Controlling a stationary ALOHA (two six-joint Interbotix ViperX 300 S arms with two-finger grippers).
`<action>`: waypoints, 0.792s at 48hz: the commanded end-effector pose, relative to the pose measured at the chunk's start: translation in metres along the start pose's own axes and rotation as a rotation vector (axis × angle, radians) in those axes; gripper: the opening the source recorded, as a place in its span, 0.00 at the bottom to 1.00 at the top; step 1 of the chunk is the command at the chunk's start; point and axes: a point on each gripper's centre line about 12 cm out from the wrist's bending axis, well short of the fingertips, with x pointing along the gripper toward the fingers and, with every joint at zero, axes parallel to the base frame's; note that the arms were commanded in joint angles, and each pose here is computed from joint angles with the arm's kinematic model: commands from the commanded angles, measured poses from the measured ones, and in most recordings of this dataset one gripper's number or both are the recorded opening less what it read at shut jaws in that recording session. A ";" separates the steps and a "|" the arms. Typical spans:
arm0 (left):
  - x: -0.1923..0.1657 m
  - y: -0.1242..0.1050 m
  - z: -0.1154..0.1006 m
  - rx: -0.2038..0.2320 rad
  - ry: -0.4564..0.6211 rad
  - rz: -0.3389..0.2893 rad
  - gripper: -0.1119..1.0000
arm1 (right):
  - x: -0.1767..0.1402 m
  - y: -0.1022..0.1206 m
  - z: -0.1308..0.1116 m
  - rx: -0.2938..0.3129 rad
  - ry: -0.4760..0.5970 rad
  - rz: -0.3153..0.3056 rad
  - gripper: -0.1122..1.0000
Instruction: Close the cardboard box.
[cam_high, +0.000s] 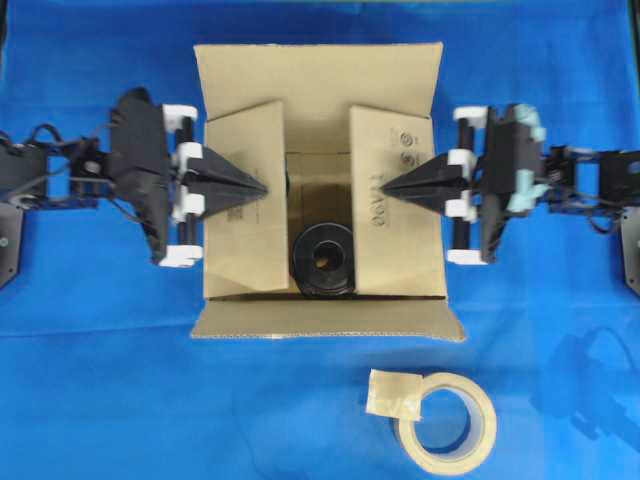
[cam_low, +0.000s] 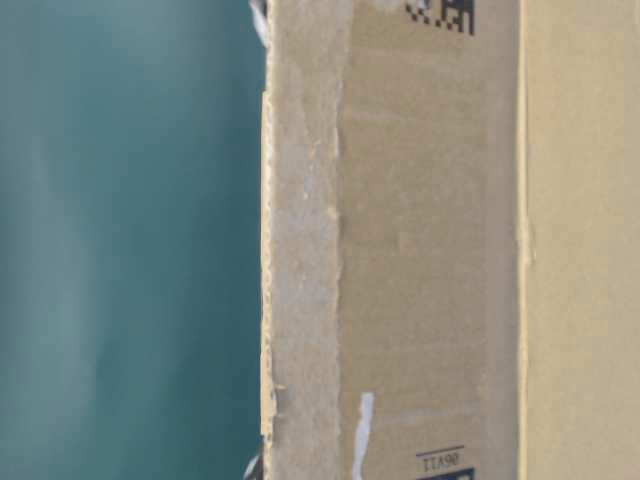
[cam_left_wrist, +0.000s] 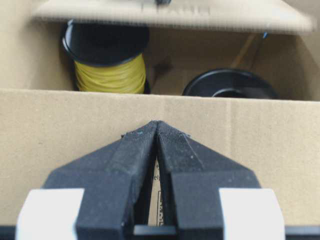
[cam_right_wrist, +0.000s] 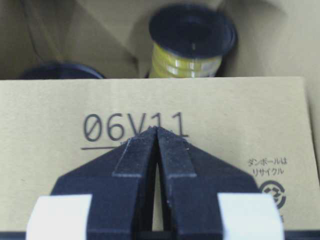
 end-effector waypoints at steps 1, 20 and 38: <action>0.010 0.002 0.005 -0.002 -0.012 0.006 0.10 | 0.009 -0.002 0.005 0.011 -0.011 -0.009 0.10; 0.030 0.009 0.004 -0.008 0.007 0.027 0.10 | 0.014 -0.002 0.002 0.018 -0.001 -0.011 0.10; 0.064 0.061 0.033 0.027 -0.058 0.149 0.10 | 0.013 -0.003 0.003 0.020 -0.007 -0.012 0.10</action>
